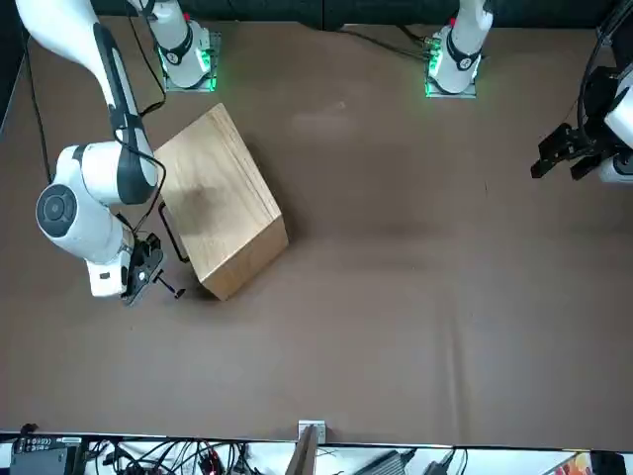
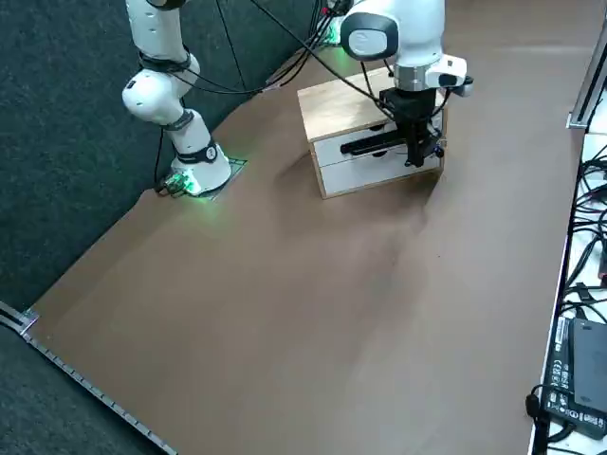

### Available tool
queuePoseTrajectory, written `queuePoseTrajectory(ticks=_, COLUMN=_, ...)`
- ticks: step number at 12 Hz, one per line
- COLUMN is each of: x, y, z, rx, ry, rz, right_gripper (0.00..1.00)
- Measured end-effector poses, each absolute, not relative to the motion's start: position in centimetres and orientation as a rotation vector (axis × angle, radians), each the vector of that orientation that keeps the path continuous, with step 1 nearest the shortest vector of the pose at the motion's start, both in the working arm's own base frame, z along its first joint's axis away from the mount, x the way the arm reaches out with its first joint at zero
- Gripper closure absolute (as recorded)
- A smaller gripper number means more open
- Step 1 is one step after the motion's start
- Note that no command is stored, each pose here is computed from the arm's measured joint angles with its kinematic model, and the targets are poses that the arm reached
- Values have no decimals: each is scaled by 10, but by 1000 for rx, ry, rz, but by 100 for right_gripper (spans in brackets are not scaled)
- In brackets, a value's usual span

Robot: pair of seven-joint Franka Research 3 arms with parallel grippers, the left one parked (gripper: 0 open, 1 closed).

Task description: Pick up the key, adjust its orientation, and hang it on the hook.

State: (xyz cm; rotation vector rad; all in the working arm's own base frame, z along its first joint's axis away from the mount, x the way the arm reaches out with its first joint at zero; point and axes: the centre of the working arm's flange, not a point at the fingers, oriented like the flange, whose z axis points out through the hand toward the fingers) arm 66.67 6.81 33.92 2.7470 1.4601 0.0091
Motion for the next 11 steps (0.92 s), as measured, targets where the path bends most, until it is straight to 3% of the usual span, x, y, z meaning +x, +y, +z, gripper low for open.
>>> queuePoseTrajectory(ticks=11, x=680, y=93, z=346, rx=2475, ry=1866, rz=46, right_gripper=96)
